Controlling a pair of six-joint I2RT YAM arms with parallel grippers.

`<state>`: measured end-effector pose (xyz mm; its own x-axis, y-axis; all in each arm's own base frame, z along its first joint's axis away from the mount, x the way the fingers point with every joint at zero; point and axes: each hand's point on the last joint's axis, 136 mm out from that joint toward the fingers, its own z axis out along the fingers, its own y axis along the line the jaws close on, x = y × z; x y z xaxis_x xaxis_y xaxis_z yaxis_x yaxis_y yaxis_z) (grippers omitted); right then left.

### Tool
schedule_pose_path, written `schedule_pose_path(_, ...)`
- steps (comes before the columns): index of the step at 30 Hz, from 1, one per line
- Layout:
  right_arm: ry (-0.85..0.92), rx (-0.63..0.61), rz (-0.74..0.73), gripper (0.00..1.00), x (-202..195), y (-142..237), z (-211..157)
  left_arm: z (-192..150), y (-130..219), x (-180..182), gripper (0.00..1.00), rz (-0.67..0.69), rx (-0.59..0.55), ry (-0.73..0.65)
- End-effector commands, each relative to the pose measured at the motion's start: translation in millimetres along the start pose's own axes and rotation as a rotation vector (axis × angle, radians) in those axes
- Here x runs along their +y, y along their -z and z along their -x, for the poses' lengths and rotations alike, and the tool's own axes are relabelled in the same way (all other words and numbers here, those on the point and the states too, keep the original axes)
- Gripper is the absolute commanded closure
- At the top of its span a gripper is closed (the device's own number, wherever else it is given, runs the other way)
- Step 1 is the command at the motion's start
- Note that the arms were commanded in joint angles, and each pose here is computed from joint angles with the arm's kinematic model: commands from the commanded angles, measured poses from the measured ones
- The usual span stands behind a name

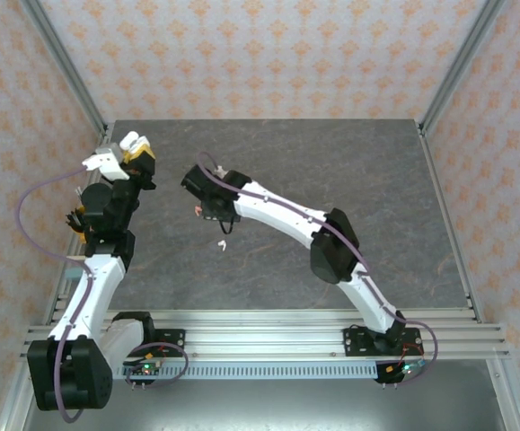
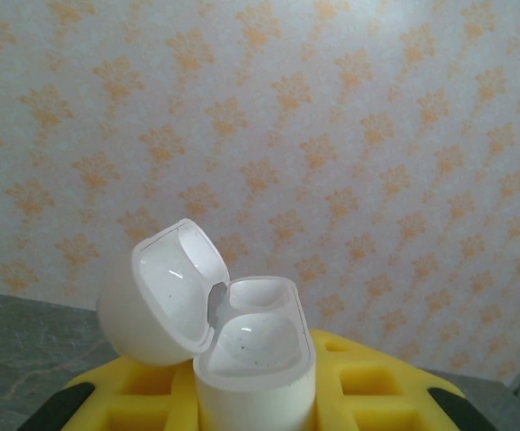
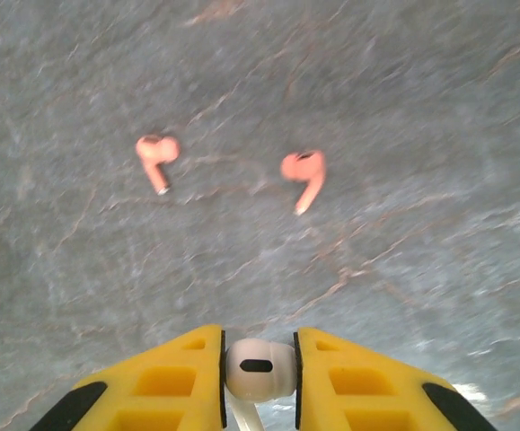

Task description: Insert the wireless bluetooth earbuds into the charging case

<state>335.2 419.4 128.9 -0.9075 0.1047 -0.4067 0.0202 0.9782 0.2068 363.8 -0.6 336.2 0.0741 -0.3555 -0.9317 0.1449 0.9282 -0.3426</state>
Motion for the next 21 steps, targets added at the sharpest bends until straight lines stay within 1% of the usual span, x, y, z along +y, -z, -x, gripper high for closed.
schedule_pose_path(1,0.036,-0.117,-0.003,0.78,-15.0,15.6,35.2,-28.5,0.9,-27.6,1.00,-0.130,0.094,-0.077)
schedule_pose_path(5,0.056,-0.159,-0.033,0.78,-37.7,16.1,49.4,-64.9,6.1,-57.0,1.00,-0.267,0.179,-0.121)
schedule_pose_path(8,0.055,-0.181,-0.049,0.78,-55.5,17.3,56.9,-83.5,13.5,-74.3,1.00,-0.366,0.209,-0.129)
schedule_pose_path(12,0.042,-0.215,-0.067,0.78,-78.3,22.7,68.1,-109.8,23.3,-96.4,1.00,-0.492,0.282,-0.167)
schedule_pose_path(16,0.031,-0.275,-0.078,0.78,-97.2,39.7,85.5,-132.1,26.6,-120.3,1.00,-0.586,0.343,-0.229)
schedule_pose_path(21,0.021,-0.377,-0.079,0.78,-114.9,76.3,113.1,-149.3,20.9,-142.5,1.00,-0.638,0.382,-0.312)
